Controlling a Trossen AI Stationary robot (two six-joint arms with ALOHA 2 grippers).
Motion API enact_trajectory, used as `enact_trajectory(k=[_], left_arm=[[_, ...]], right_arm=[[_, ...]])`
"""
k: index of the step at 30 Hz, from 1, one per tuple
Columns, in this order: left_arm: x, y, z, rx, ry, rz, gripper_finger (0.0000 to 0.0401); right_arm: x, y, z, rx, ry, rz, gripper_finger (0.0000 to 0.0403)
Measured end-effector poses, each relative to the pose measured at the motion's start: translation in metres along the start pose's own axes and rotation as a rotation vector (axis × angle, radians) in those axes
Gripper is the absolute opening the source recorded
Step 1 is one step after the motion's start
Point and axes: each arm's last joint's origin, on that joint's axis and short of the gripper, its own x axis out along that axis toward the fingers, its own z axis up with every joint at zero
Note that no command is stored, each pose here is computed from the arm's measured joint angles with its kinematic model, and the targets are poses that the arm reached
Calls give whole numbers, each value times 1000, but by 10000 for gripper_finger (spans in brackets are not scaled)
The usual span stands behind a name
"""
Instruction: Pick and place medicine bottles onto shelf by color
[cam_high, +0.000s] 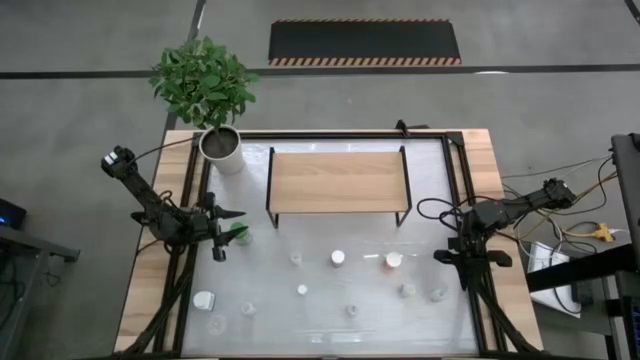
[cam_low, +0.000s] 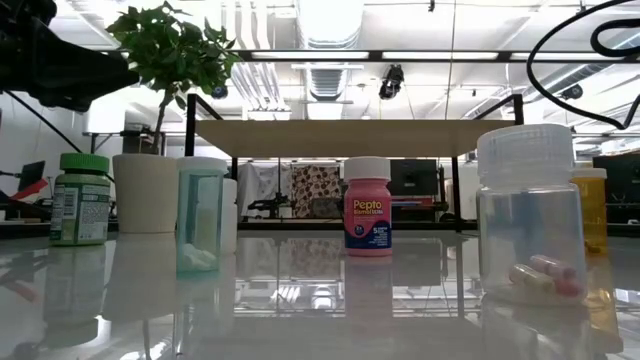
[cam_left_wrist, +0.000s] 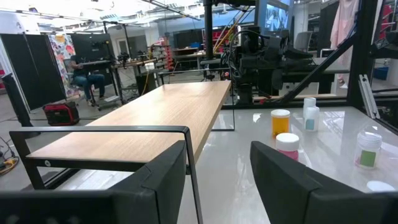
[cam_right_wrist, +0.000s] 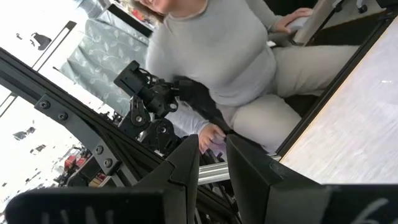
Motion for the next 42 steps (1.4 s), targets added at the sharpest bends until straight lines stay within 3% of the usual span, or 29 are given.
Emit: enact_trajectory(k=[31,42], left_arm=[[0,0,0,17,-2,1,164],[-5,12,37,-340,-245,33,164]], right_arm=[[0,0,0,0,0,0,73],[0,0,0,-13,-6,0,73]])
